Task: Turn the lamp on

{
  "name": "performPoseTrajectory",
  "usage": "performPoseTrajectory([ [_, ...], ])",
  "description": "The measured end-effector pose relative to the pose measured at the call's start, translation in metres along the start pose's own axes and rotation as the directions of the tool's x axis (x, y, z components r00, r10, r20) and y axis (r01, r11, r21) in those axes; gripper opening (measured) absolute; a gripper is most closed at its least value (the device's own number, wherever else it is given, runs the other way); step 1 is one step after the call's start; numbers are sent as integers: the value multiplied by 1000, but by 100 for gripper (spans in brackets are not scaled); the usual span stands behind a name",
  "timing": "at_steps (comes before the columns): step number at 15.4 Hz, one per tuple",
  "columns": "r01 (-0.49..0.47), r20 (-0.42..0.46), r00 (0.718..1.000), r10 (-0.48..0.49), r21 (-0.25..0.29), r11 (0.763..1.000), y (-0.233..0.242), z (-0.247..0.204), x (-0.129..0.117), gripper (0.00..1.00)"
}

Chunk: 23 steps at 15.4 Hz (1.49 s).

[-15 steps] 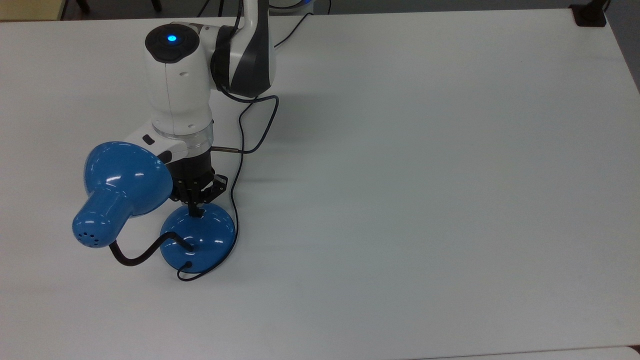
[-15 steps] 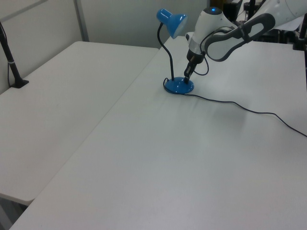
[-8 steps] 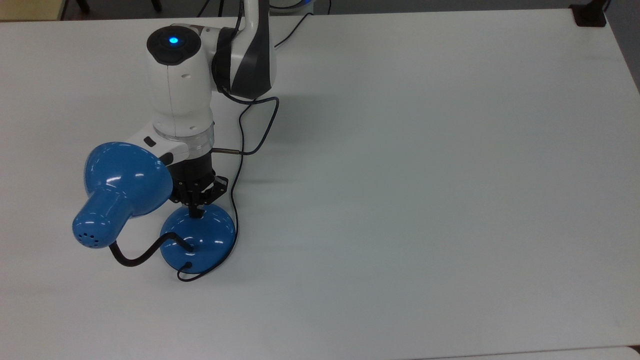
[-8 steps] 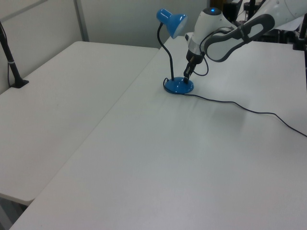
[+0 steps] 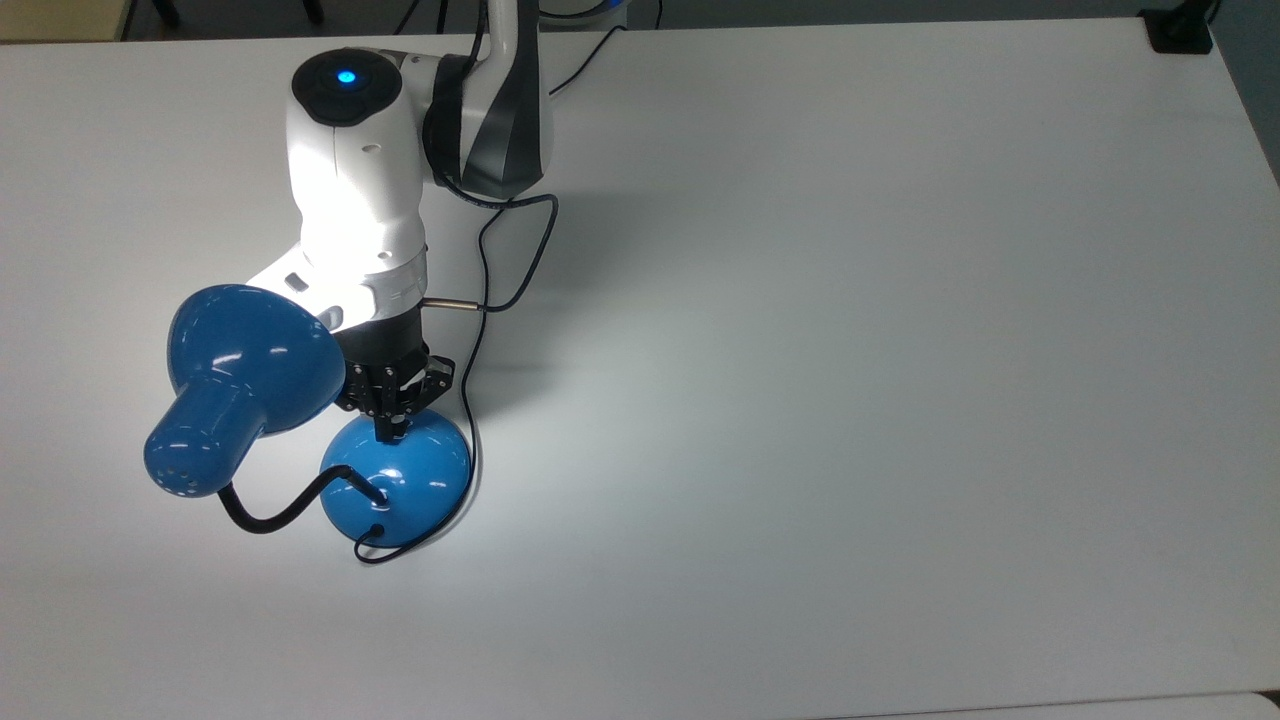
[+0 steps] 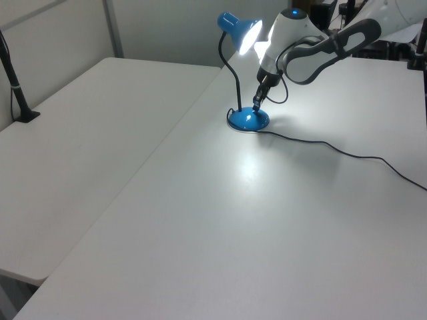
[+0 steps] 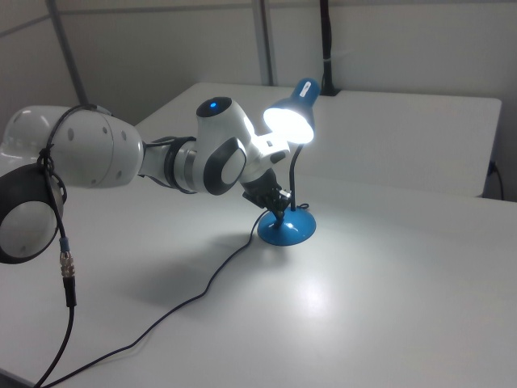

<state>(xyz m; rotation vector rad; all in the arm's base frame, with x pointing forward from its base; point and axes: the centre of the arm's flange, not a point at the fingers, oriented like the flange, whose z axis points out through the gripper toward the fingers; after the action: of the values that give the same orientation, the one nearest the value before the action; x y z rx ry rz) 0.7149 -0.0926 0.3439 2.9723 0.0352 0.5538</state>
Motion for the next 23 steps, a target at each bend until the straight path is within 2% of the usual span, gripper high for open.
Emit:
performPoseTrajectory([
  [4, 5, -23, 1000, -5, 6, 1000, -5, -22, 9, 1],
  [8, 39, 109, 993, -44, 44, 998, -34, -49, 5, 1],
  [14, 116, 288, 948, -138, 92, 989, -89, -131, -9, 1],
  [19, 160, 339, 924, -178, 80, 984, -112, -213, -22, 1],
  [23, 118, 354, 926, -130, 53, 992, -115, -258, -32, 10],
])
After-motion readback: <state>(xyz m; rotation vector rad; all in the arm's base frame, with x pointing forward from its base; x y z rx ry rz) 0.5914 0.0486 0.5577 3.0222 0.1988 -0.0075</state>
